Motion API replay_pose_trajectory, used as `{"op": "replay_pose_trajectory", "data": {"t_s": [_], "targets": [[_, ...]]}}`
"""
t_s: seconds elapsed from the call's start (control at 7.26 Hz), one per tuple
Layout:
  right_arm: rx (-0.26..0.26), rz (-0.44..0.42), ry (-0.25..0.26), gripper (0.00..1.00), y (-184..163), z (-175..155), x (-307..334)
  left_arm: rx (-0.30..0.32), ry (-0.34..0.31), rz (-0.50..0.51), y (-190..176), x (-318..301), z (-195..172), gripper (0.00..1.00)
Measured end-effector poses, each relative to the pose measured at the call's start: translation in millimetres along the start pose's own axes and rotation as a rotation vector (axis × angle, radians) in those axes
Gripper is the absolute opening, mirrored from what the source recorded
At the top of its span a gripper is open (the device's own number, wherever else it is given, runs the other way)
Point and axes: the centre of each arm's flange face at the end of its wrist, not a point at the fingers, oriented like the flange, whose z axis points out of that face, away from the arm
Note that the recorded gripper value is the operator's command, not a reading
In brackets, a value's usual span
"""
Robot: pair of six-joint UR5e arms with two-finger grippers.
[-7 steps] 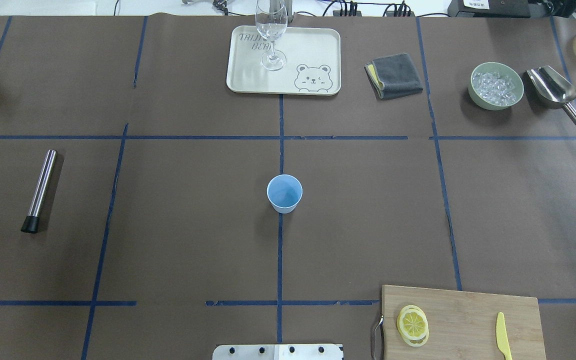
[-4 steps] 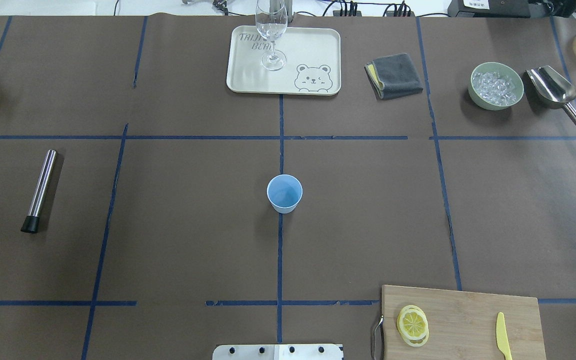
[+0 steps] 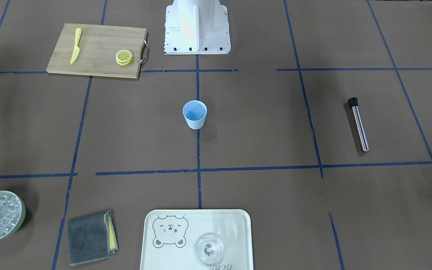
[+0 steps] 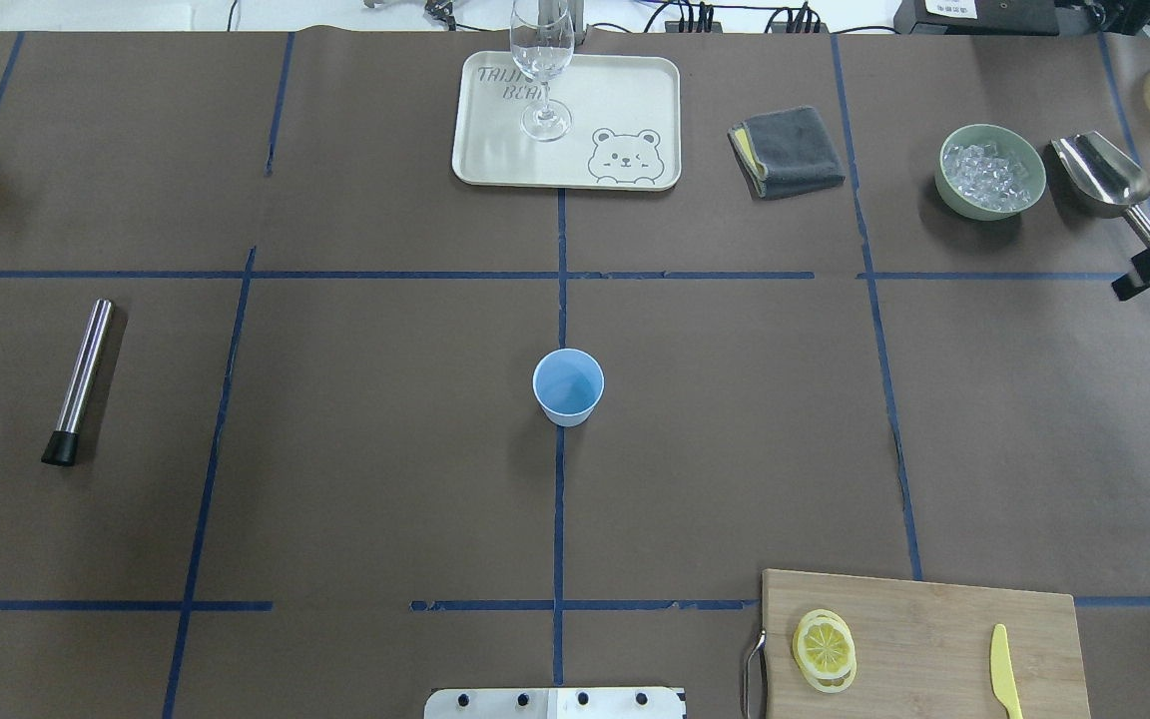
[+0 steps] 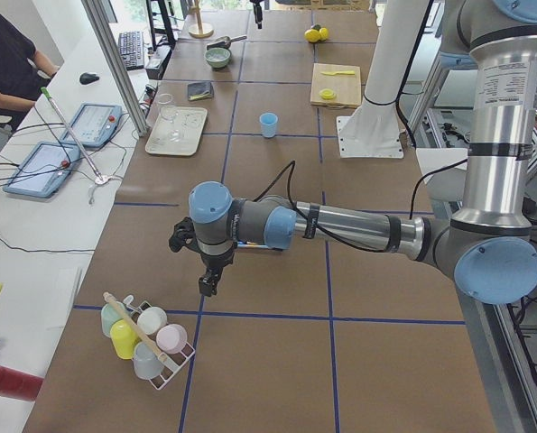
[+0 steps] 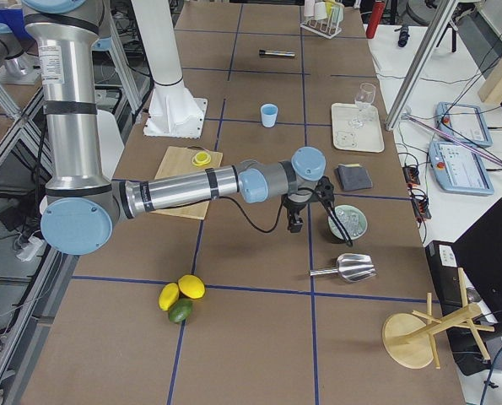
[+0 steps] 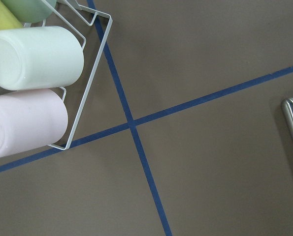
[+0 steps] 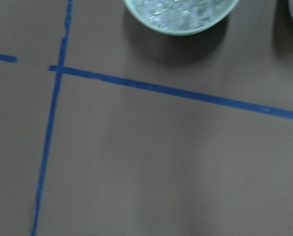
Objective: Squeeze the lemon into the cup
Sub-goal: 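Move the right gripper down over the lemon slices on the cutting board, then grasp a lemon slice from the stack with the right gripper and lift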
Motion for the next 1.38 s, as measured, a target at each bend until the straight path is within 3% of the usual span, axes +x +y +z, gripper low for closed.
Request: {"op": "replay_pose_trajectory", "data": {"t_s": [0.28, 0.69, 0.96, 1.1, 1.38], "targets": [[0.027, 0.063, 0.010, 1.00, 43.8, 42.3, -118.5, 0.031, -0.004, 0.030, -3.6, 4.2, -4.6, 1.00], [0.046, 0.176, 0.058, 1.00, 166.0, 96.5, -262.1, 0.082, 0.080, 0.046, -8.4, 14.3, -5.2, 0.98], [0.065, 0.190, 0.092, 0.99, 236.2, 128.7, -307.1, 0.106, 0.103, 0.041, -13.5, 20.3, 3.8, 1.00], [0.102, 0.201, 0.104, 0.99, 265.1, 145.9, -324.7, 0.104, 0.107, 0.008, -14.5, 22.6, 7.6, 1.00], [0.135, 0.220, 0.113, 0.99, 290.9, 166.3, -338.5, 0.078, 0.116, 0.007, -20.8, 37.4, 22.2, 1.00]]}}
